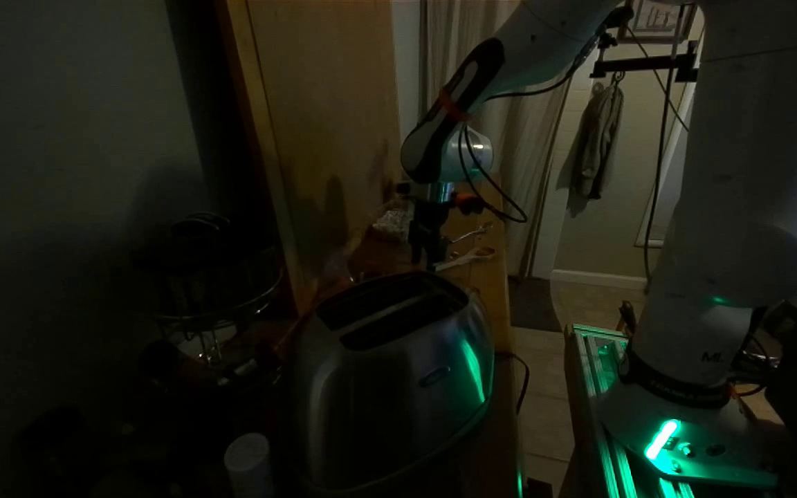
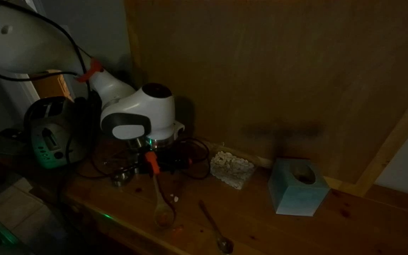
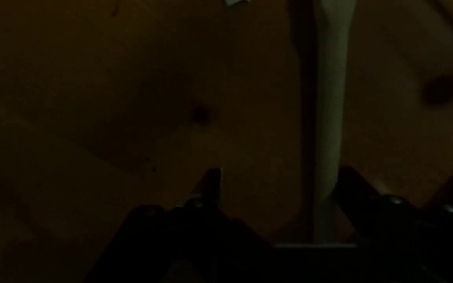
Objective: Pick up the orange object and put it on the wooden spoon, pick up the wooden spoon and pour the substance into the topmost silver measuring cup
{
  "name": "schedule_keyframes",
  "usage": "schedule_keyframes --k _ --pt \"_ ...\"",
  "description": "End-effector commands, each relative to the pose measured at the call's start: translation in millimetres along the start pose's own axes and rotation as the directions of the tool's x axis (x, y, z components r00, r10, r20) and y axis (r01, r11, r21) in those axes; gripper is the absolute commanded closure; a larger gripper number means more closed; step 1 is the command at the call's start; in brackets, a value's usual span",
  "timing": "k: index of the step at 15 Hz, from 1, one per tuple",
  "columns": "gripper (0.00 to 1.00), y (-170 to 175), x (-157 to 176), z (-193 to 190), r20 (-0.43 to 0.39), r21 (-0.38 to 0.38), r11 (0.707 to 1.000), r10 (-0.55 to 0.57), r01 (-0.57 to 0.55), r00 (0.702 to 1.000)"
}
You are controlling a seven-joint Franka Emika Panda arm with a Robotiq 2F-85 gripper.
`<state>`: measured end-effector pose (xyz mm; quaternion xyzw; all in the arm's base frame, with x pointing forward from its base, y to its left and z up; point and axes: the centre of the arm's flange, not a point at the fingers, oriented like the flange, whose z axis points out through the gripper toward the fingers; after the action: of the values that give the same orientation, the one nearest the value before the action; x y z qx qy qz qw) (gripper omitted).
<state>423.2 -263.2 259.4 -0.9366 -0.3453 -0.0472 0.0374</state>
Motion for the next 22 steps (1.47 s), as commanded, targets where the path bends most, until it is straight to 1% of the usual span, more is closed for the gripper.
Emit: schedule_keyframes --k 1,2,4,7,9,11,15,19,22 --pt "0.54 8.7 -1.0 1.8 0.013 -0.017 1.0 -0.005 0.005 1.0" --pt "0.62 9.6 -1.1 1.0 0.012 -0.022 1.0 -0.004 0.005 1.0" --pt "0.75 11.1 -0.8 0.0 0.011 -0.027 1.0 -0.004 0.005 1.0" --pt "0.97 12.1 -0.4 -0.3 0.011 -0.031 1.0 -0.005 0.006 1.0" --pt "1.0 12.6 -0.3 -0.2 0.011 -0.031 1.0 -0.004 0.005 1.0" --pt "0.96 13.4 -0.4 0.1 0.012 -0.03 1.0 -0.003 0.003 1.0" --pt "0.96 11.4 1.1 -2.0 0.011 -0.033 0.999 -0.005 0.005 1.0" --pt "0.96 2.8 10.0 -13.2 0.008 -0.038 0.999 -0.023 0.023 1.0" --pt "0.96 -6.4 23.6 -28.5 0.01 -0.051 0.997 -0.058 0.058 0.998"
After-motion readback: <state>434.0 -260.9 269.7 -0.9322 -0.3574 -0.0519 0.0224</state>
